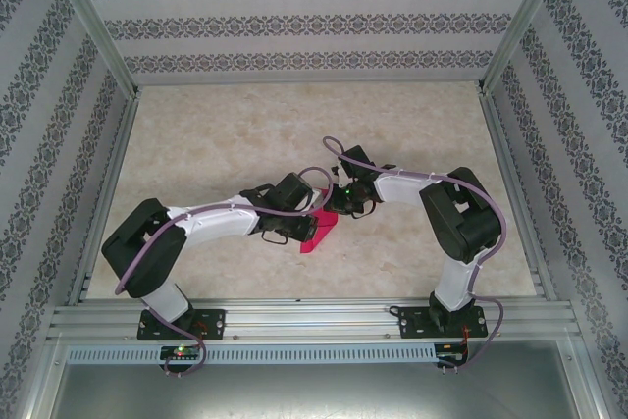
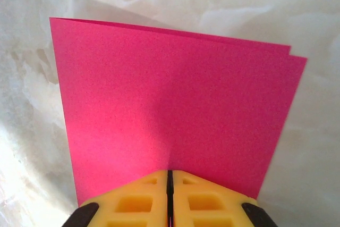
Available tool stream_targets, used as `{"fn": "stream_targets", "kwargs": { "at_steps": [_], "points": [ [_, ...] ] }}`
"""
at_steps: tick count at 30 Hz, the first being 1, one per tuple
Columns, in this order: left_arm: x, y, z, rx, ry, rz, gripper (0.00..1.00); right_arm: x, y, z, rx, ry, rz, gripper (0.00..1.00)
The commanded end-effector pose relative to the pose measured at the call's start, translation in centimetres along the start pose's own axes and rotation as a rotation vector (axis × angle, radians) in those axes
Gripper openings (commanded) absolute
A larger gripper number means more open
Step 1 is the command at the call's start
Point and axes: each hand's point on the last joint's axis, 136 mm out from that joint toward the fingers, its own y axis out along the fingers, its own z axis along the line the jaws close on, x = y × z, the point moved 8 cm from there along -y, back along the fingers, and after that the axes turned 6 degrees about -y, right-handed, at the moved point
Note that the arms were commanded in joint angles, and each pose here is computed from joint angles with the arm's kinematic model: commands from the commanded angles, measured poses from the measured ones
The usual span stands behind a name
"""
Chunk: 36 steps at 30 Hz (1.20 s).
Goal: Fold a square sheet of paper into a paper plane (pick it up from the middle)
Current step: Third fold the triangle at the center of the table.
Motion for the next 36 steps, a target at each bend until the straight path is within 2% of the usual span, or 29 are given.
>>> {"fn": "stream_targets", "kwargs": {
  "at_steps": [1,15,28,36],
  "points": [
    [1.3,-0.2,0.4,0.043,-0.020,-0.027,0.00,-0.7,-0.2,-0.5,-0.043,-0.019,0.050,0.10],
    [1.4,0.7,1.4,0.109,-0.044,-0.006,0.00,-0.4,-0.4,-0.3,-0.027,-0.012,0.045,0.11],
    [1.0,1.1,1.8,0.128,-0.049,0.006,0.00,1.7,-3.0,1.5,0.023,-0.016,-0.062,0.13],
    [1.0,1.0,1.7,0.119,-0.046,0.005,0.00,1.6,-0.9,0.1,-0.009,0.012,-0.007,0.13]
  ]
}}
